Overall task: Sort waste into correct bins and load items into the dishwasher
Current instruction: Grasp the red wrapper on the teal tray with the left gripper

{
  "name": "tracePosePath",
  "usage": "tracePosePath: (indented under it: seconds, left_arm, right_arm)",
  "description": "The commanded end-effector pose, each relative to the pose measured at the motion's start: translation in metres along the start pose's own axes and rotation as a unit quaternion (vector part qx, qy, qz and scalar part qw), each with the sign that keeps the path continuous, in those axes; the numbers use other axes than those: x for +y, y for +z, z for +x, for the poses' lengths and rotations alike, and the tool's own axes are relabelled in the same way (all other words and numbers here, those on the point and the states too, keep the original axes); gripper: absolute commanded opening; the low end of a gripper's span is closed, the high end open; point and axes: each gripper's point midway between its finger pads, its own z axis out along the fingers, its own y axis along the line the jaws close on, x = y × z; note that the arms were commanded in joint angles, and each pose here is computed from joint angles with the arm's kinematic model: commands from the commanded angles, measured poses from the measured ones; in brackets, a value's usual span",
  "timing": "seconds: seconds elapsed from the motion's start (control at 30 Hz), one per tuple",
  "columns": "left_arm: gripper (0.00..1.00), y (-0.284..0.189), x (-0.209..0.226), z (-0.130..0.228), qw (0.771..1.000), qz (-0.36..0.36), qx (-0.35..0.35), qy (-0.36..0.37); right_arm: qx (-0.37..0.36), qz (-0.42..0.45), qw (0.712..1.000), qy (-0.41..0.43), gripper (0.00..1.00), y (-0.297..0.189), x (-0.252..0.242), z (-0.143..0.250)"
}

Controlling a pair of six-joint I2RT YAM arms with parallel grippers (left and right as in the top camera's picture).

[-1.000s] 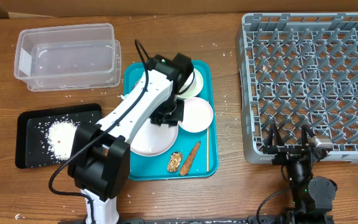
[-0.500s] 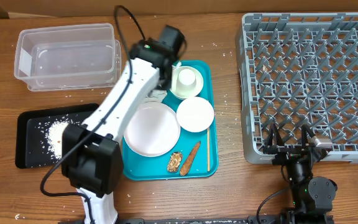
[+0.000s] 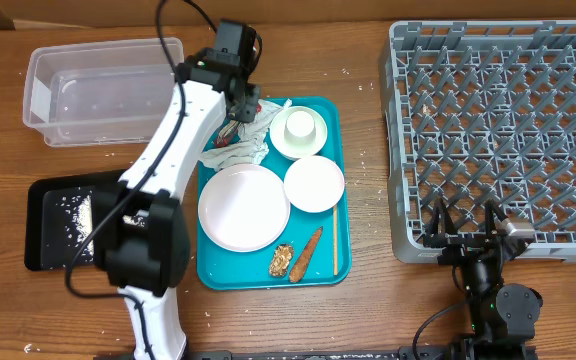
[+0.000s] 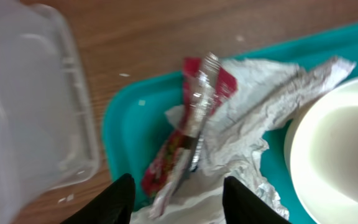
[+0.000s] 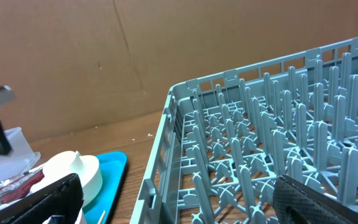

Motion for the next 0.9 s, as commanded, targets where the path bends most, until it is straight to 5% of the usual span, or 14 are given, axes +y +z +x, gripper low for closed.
tracePosePath:
  seconds: [0.0, 0.43, 0.87]
  left_arm:
    - [0.51, 0.030, -0.027, 0.011, 0.996, 0.056, 0.030, 0.058]
    - [0.51, 0.061, -0.019, 0.019, 0.997, 0.026, 0.050, 0.059]
    - [0.04, 0.060, -0.012, 0.019, 0.998, 0.007, 0.050, 0.044]
  right_arm:
    - [-0.002, 0.002, 1.000, -0.002, 1.00, 0.000, -0.001, 0.002]
    - [-0.002, 0.002, 1.000, -0.002, 1.00, 0.000, -0.001, 0.002]
    - [-0.002, 0.002, 1.000, -0.002, 1.00, 0.000, -0.001, 0.002]
